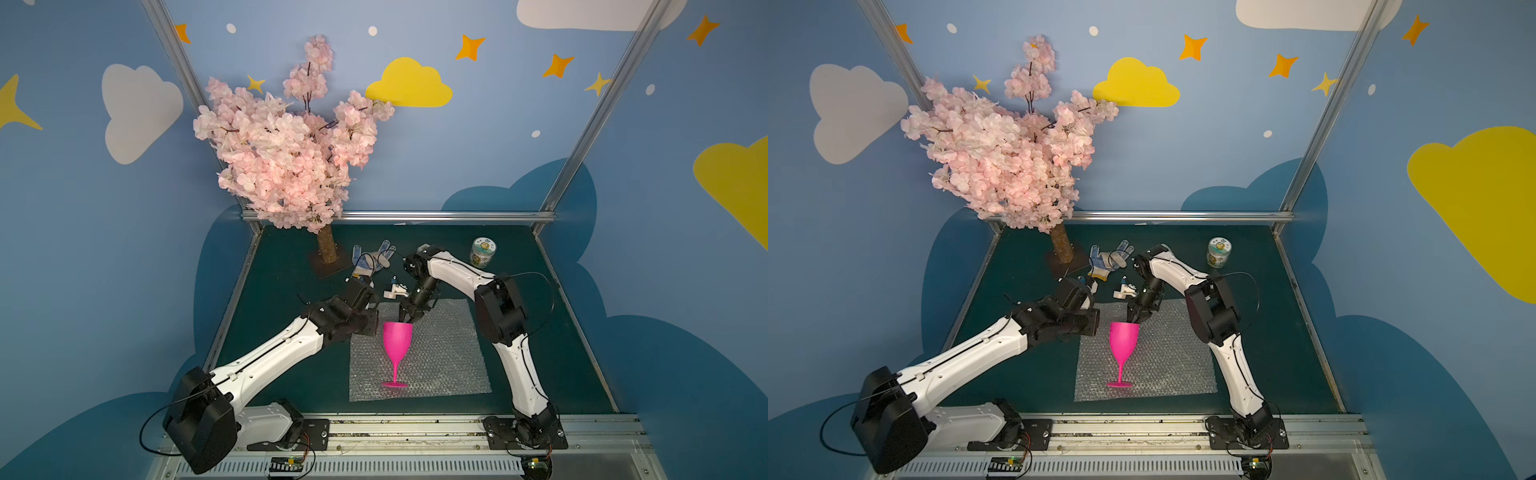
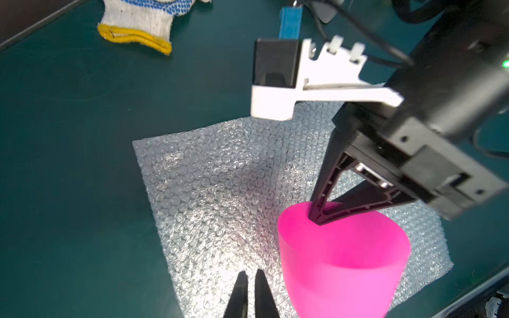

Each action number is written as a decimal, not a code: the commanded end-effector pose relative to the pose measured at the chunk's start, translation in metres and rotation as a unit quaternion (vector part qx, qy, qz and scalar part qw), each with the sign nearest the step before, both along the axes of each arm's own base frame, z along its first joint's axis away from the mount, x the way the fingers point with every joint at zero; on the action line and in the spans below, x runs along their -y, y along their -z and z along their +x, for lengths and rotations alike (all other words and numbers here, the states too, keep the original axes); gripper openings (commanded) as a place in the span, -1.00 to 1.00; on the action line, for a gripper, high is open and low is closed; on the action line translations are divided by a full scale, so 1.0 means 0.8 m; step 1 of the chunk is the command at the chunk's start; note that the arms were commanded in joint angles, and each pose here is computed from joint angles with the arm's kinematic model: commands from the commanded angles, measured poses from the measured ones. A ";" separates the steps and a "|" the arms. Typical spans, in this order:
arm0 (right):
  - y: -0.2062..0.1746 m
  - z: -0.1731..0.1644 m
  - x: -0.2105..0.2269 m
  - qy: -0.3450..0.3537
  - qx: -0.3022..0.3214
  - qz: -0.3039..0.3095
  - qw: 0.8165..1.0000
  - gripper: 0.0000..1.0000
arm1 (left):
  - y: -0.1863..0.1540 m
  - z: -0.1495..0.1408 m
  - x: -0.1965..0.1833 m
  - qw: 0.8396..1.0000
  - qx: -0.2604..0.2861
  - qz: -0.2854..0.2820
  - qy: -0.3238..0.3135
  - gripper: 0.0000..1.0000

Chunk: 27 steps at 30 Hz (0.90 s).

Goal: Wrap wine glasses in bubble wrap
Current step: Place the wine glass on the bubble wrap.

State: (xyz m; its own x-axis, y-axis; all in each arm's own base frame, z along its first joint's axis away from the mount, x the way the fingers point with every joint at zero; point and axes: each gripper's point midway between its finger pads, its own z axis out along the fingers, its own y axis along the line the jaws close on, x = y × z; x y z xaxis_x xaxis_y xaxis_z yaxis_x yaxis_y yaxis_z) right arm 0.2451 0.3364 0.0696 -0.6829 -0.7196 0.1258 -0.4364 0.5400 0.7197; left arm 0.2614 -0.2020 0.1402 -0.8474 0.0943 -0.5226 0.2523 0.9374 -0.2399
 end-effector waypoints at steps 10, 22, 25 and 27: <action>-0.002 0.072 0.017 0.075 0.078 -0.053 0.993 0.11 | 0.018 -0.014 0.031 0.998 -0.040 -0.040 0.024 -0.74; -0.091 0.045 0.096 0.326 0.152 -0.138 0.923 0.13 | 0.054 -0.007 -0.034 0.991 -0.101 0.001 -0.092 -0.16; -0.070 -0.021 0.090 0.355 0.129 -0.175 0.909 0.01 | 0.068 -0.003 -0.056 0.984 -0.113 0.009 -0.138 0.07; -0.062 -0.056 0.071 0.358 0.142 -0.179 0.906 0.02 | 0.075 0.003 -0.070 0.979 -0.117 0.009 -0.164 0.13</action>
